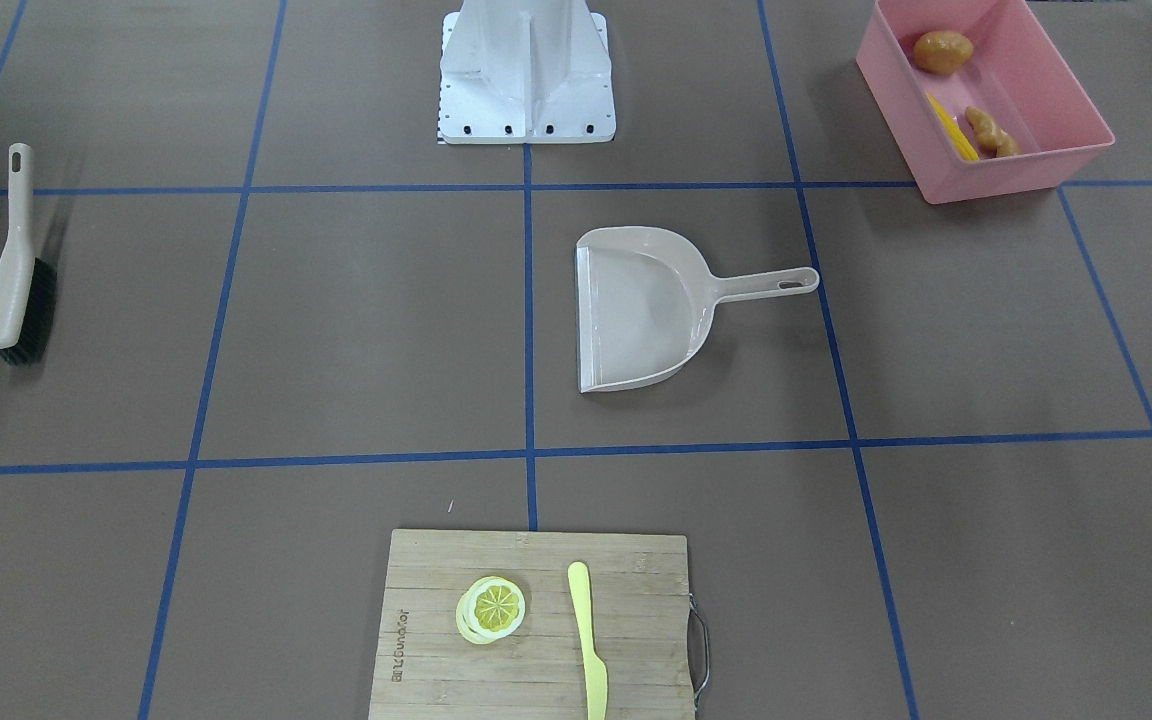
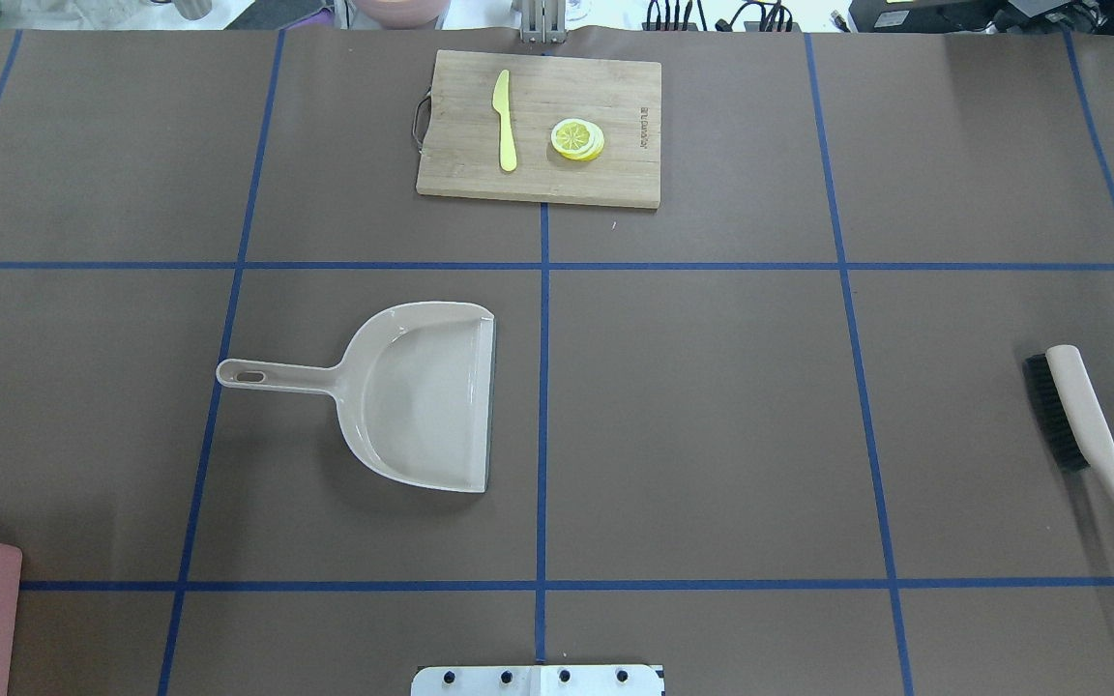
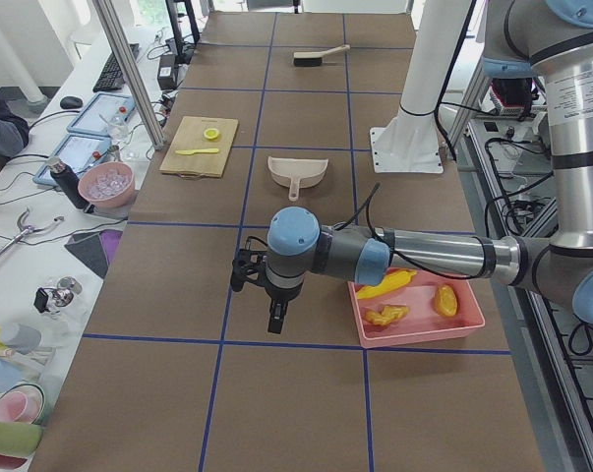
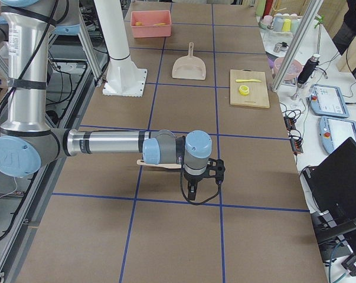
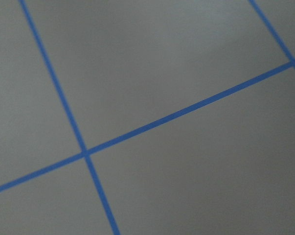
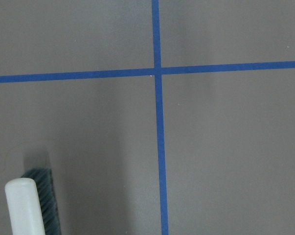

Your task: Sweep and dump trash into bin

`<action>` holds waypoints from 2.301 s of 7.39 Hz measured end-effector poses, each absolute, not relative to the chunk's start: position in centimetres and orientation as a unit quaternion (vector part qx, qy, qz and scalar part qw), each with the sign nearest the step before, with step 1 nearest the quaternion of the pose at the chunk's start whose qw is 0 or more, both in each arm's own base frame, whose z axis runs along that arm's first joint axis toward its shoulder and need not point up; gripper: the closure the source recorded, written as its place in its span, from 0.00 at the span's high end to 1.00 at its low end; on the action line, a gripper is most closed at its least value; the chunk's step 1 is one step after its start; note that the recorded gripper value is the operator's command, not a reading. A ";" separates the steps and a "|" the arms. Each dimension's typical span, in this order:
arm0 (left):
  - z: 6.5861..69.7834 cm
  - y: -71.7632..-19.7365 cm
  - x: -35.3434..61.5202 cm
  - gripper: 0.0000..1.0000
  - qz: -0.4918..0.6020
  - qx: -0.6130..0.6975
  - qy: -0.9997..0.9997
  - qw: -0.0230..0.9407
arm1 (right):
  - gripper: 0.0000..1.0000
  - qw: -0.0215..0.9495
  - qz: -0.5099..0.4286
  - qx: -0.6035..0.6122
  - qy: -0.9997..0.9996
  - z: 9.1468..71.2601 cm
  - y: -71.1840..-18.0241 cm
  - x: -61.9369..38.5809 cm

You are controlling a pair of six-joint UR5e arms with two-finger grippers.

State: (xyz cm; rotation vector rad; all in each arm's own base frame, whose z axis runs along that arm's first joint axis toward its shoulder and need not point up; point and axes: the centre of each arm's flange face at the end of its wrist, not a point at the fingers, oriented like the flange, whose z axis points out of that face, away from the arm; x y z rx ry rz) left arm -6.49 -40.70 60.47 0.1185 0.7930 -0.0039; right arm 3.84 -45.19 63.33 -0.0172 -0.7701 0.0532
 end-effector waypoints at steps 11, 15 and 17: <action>59.1 -43.8 -7.4 0.98 -0.011 0.044 0.356 0.933 | 1.00 0.926 0.028 -0.010 -0.375 63.5 -45.1 3.9; 57.7 -46.8 -7.3 0.98 -0.006 0.055 0.356 0.933 | 1.00 0.926 0.027 -0.010 -0.376 63.5 -45.1 3.9; 57.2 -47.6 -7.2 0.98 -0.004 0.059 0.356 0.932 | 1.00 0.926 0.027 -0.010 -0.376 63.5 -45.1 3.9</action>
